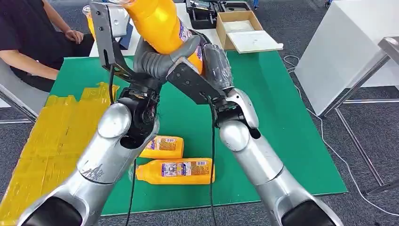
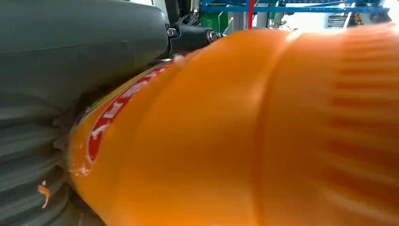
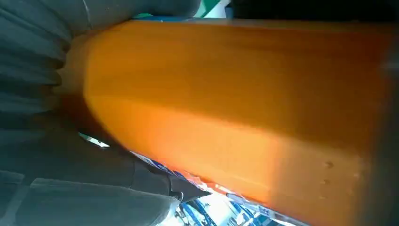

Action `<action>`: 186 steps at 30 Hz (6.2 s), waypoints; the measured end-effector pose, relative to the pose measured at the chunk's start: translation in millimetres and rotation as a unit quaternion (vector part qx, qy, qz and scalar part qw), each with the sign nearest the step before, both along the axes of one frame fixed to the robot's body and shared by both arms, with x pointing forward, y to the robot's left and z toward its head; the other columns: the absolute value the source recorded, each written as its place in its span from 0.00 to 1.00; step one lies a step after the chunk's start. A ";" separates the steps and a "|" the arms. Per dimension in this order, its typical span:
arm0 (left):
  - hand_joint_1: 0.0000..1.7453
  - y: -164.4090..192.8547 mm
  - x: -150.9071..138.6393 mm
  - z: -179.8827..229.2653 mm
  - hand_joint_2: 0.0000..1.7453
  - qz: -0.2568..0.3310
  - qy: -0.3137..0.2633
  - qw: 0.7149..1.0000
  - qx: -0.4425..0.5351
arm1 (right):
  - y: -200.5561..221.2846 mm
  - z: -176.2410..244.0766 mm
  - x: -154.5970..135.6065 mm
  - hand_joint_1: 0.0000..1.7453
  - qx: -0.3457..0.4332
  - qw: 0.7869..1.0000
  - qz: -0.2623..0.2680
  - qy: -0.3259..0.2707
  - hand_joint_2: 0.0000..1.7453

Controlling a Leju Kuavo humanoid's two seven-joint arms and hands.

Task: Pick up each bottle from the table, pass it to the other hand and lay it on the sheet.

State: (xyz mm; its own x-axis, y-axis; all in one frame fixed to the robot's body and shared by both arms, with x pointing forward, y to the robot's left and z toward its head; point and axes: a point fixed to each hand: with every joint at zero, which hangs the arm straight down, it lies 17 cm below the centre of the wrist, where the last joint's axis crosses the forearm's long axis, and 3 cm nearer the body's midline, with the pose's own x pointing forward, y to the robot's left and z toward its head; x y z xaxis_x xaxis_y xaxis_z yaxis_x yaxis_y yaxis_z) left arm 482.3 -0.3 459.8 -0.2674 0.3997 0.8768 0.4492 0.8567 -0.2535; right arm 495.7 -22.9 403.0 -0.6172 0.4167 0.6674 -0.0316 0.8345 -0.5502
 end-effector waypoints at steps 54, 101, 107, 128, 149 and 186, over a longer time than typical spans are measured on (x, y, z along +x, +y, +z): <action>1.00 8.3 21.4 -14.5 1.00 0.012 0.003 1.000 0.007 | 13.2 -27.3 13.2 0.00 -0.034 0.999 0.008 0.013 0.00; 1.00 188.3 90.3 45.1 1.00 0.253 -0.129 0.955 0.080 | -67.2 -109.5 5.6 0.00 -0.131 0.991 -0.030 -0.020 0.00; 1.00 214.2 97.0 41.5 1.00 0.298 -0.151 0.932 0.138 | -98.7 -106.6 -0.2 0.00 -0.128 0.990 -0.057 -0.029 0.00; 1.00 272.6 140.6 -166.7 1.00 0.331 -0.174 0.617 0.693 | -197.3 -66.2 -9.7 0.00 -0.078 0.987 -0.128 -0.056 0.00; 1.00 332.8 129.8 -305.7 1.00 0.256 -0.068 0.553 0.790 | -189.9 -85.0 -24.1 0.00 -0.070 0.993 -0.093 -0.029 0.00; 0.00 369.7 100.9 -371.1 0.00 0.233 0.002 0.575 0.784 | -164.3 -96.4 -20.3 0.00 -0.068 0.996 -0.055 -0.004 0.00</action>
State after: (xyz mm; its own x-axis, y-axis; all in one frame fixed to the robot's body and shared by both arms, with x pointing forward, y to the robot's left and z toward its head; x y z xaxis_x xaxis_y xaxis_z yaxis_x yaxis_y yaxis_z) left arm 583.3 369.3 88.6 -0.0214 -0.9979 0.0619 0.0805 0.0600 0.9949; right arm 475.5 -187.2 306.6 -0.5677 0.5683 0.5956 0.0597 0.7500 -0.6587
